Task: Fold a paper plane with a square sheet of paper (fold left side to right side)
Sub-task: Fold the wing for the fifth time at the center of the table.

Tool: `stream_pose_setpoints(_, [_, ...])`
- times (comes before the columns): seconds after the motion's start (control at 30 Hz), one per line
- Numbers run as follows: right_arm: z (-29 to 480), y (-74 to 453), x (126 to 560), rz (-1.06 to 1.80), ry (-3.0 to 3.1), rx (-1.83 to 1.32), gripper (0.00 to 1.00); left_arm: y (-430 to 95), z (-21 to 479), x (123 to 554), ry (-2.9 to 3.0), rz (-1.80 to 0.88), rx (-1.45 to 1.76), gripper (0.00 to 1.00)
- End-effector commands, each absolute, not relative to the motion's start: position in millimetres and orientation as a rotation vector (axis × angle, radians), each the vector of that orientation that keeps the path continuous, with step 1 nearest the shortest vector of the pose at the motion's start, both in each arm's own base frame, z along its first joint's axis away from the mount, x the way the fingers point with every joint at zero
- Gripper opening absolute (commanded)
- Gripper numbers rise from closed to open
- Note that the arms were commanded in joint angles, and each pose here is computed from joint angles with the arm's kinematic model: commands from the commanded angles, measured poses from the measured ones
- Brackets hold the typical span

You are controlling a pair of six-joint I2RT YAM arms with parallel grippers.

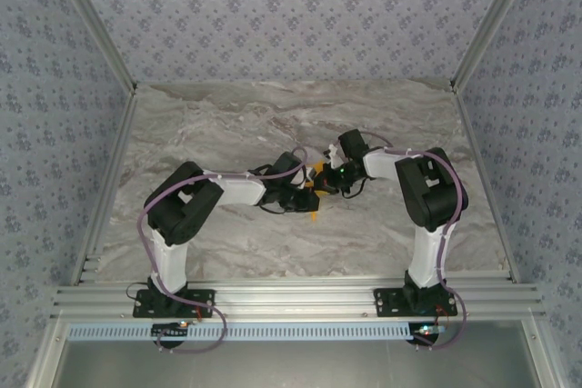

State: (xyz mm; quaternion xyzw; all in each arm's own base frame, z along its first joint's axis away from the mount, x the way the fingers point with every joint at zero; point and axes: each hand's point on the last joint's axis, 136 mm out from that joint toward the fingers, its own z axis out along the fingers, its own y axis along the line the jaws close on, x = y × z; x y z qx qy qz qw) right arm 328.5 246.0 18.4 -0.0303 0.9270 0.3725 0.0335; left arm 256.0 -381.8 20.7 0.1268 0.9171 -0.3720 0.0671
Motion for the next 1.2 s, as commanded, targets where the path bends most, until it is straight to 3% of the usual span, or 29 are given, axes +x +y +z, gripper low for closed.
stream_pose_setpoints(0.0, [-4, 233, 330, 0.995, 2.912, -0.108, 0.02, -361, -11, 237, 2.898, -0.987, 0.351, 0.08])
stream_pose_setpoints(0.77, [6, 206, 413, 0.869, 2.799, -0.056, 0.03, -360, -16, 234, 2.913, -0.996, 0.345, 0.08])
stream_pose_setpoints(1.17, [50, 188, 445, 0.853, 2.689, -0.048, 0.04, -371, 5, 235, 2.849, -1.091, 0.375, 0.11])
